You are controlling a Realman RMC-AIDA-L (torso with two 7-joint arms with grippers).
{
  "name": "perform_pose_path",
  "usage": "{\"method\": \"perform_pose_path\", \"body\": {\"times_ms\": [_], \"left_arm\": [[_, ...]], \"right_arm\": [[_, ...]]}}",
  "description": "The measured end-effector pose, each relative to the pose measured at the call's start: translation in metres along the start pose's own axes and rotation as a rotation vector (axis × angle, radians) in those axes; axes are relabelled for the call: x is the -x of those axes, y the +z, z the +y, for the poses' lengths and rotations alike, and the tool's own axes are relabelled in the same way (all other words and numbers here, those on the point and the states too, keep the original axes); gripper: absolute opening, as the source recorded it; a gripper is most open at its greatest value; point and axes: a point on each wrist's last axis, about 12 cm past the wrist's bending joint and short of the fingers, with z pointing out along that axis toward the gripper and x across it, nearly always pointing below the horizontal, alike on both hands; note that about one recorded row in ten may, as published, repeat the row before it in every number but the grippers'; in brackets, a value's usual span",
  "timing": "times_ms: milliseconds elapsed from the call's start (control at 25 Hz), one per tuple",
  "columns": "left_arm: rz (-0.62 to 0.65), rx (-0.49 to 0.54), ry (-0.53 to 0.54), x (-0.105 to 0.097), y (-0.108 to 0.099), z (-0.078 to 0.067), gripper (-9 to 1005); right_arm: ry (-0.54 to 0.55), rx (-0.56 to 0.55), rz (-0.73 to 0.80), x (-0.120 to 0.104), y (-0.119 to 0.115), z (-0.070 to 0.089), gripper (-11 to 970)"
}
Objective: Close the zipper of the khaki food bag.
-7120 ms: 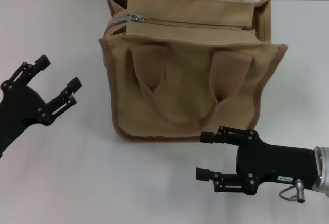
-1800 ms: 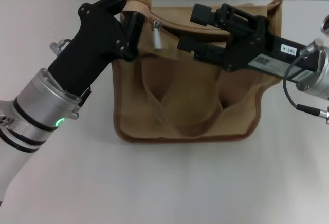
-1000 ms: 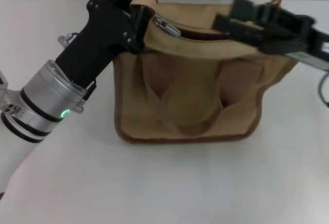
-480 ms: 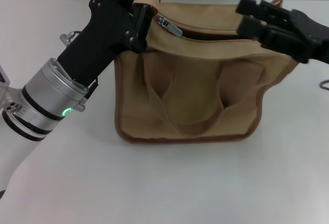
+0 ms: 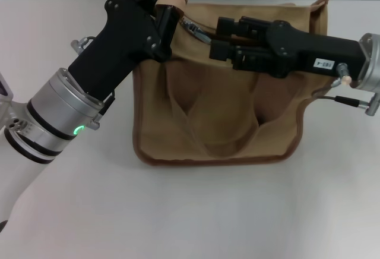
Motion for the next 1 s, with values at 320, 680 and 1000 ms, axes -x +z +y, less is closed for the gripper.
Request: {"method": "perform_pose_path", "body": {"times_ms": [320, 680, 1000], "left_arm": [[-0.002, -0.002, 0.001, 0.0, 0.001, 0.0, 43], [0.001, -0.007, 0.004, 0.0, 0.004, 0.001, 46], [0.006, -0.001, 0.004, -0.001, 0.003, 0.002, 49]], "right_arm": [[-0.002, -0.012, 0.007, 0.0, 0.003, -0.002, 766], [0.015, 0.028, 0.028, -0.001, 0.015, -0.001, 766], [0.028, 0.045, 0.035, -0.004, 0.015, 0.002, 766]]}}
